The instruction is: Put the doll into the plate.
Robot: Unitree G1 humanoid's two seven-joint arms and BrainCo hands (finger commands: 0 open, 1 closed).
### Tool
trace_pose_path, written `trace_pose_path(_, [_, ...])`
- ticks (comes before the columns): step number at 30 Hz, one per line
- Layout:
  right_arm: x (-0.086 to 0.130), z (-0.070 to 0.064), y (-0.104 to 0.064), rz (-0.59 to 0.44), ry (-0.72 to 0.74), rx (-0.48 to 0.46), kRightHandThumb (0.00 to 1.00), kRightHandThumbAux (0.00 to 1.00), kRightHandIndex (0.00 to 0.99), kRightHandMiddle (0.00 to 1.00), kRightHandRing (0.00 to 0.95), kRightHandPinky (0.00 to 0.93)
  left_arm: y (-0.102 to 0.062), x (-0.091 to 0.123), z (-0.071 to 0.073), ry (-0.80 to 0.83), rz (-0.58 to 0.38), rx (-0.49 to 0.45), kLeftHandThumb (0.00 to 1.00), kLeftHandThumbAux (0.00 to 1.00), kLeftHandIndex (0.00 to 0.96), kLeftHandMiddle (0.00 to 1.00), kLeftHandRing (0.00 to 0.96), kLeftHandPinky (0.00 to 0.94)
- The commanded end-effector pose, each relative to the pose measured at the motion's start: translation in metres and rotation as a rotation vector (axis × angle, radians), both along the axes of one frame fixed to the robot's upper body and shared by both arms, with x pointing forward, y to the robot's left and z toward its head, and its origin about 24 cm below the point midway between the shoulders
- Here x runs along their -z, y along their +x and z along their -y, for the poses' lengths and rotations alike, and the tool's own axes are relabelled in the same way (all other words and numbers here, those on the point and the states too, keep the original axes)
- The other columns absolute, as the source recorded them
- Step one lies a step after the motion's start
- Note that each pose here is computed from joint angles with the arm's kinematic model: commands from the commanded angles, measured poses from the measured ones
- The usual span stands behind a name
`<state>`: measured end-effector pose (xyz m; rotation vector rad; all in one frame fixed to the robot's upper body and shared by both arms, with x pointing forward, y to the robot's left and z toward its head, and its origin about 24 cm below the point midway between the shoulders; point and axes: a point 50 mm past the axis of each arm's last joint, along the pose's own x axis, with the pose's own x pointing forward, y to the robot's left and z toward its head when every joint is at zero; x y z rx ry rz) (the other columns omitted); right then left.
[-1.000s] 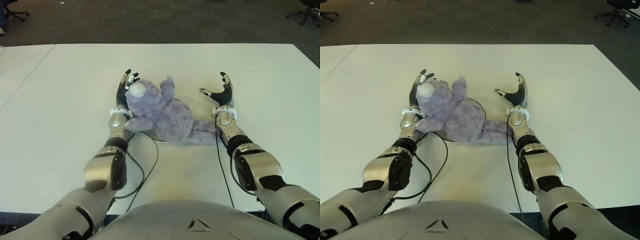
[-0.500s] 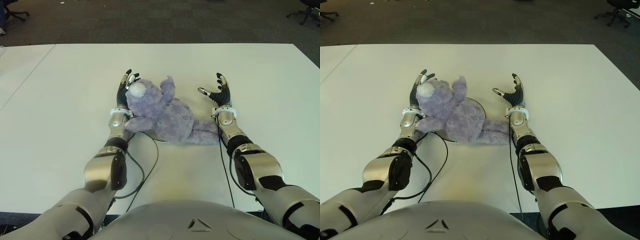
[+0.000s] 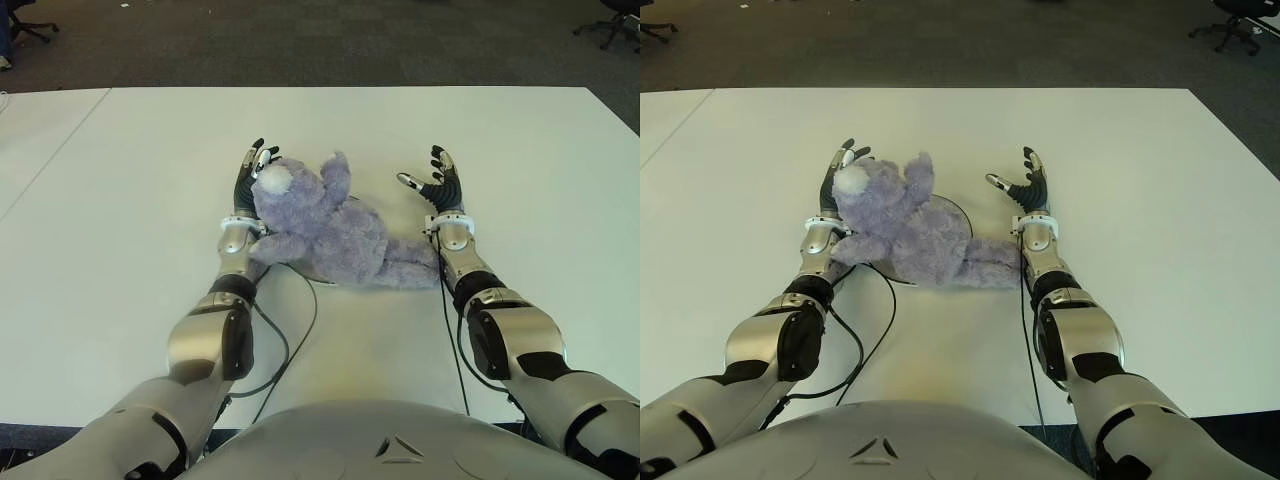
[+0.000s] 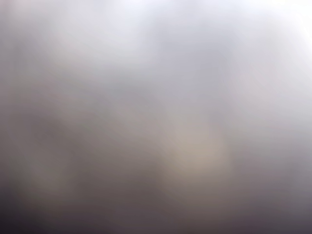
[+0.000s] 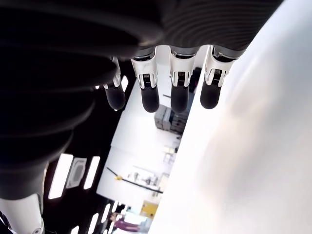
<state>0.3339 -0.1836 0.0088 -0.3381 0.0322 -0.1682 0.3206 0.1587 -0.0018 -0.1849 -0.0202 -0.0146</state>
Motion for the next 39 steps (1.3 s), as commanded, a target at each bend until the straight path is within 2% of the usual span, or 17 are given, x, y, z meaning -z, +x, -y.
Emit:
trace_pose_path(1, [0.1123, -0.0206, -0.1021, -0.501, 0.156, 0.037, 0.000, 0.686, 0.090, 0.108, 0.094, 0.102, -0.1016, 0.0999, 0.0069, -0.065, -0.425, -0.041, 0.000, 0.355, 0.033, 0.210, 0.211, 0.194])
trace_pose_path(9, [0.1105, -0.0196, -0.1002, -0.473, 0.303, 0.058, 0.000, 0.711, 0.110, 0.131, 0.115, 0.129, -0.1011, 0.1000, 0.0076, -0.063, -0.428, -0.036, 0.000, 0.354, 0.036, 0.211, 0.213, 0.203])
trace_pose_path(17, [0.1096, -0.0185, -0.1000, -0.450, 0.379, 0.065, 0.000, 0.707, 0.120, 0.141, 0.124, 0.134, -0.1012, 0.0998, 0.0080, -0.065, -0.425, -0.038, 0.000, 0.351, 0.031, 0.209, 0.210, 0.188])
trace_pose_path(39, [0.1099, -0.0168, -0.1001, -0.438, 0.470, 0.084, 0.000, 0.672, 0.135, 0.166, 0.136, 0.109, -0.1018, 0.0998, 0.0086, -0.064, -0.422, -0.041, 0.000, 0.354, 0.030, 0.205, 0.210, 0.206])
